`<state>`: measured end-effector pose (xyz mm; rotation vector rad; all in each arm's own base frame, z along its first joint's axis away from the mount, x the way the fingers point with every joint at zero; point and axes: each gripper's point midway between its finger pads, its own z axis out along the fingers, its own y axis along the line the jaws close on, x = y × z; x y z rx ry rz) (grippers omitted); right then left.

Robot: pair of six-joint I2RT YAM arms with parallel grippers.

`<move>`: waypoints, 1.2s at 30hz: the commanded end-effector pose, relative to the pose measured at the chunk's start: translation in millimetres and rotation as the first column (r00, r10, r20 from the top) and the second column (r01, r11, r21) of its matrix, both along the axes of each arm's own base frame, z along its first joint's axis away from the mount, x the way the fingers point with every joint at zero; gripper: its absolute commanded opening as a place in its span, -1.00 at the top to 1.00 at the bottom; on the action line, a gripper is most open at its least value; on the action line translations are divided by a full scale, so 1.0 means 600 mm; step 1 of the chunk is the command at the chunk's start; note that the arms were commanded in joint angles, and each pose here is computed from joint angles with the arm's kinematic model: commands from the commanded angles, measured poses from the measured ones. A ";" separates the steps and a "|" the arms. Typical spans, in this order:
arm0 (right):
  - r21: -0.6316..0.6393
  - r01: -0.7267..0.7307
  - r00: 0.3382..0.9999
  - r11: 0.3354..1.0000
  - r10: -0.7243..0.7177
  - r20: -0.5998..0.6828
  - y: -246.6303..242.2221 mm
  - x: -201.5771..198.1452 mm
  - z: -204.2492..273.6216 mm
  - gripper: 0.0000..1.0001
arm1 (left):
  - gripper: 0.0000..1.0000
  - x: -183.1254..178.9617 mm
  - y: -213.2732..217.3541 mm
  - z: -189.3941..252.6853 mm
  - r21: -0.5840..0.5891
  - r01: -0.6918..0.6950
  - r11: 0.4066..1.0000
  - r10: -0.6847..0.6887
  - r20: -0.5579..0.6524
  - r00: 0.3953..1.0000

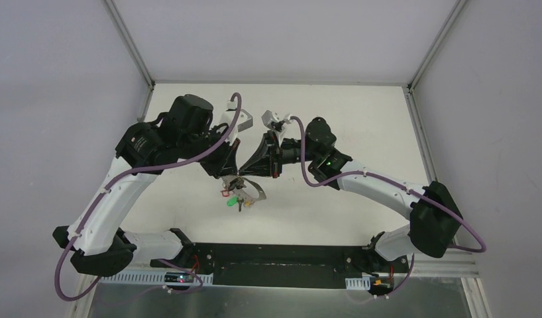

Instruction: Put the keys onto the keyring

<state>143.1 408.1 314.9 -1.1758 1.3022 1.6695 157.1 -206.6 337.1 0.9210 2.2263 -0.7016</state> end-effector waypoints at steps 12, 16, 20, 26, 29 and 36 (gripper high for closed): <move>0.102 -0.018 0.996 0.995 0.009 0.084 -0.014 -0.018 0.063 1.00 | 0.08 -0.032 0.025 0.086 -0.309 0.086 0.947 0.039 0.376 0.926; 0.104 -0.015 0.996 0.994 0.006 0.086 -0.019 -0.021 0.063 1.00 | -0.01 -0.059 0.032 0.089 -0.413 0.142 0.899 0.061 0.440 0.896; 0.109 -0.024 0.996 0.994 0.014 0.093 -0.023 -0.026 0.063 1.00 | -0.01 -0.072 0.028 0.076 -0.503 0.187 0.844 0.090 0.476 0.875; 0.141 -0.068 0.990 0.988 0.049 0.136 -0.029 -0.039 0.070 1.00 | 0.01 -0.080 0.029 0.054 -0.540 0.263 0.799 0.111 0.563 0.819; 0.150 -0.088 0.986 0.985 0.065 0.152 -0.032 -0.045 0.071 1.00 | 0.04 -0.079 0.029 0.044 -0.539 0.267 0.799 0.115 0.573 0.811; 0.154 -0.118 0.982 0.981 0.092 0.167 -0.035 -0.052 0.069 1.00 | 0.08 -0.073 0.016 0.046 -0.548 0.285 0.786 0.107 0.575 0.811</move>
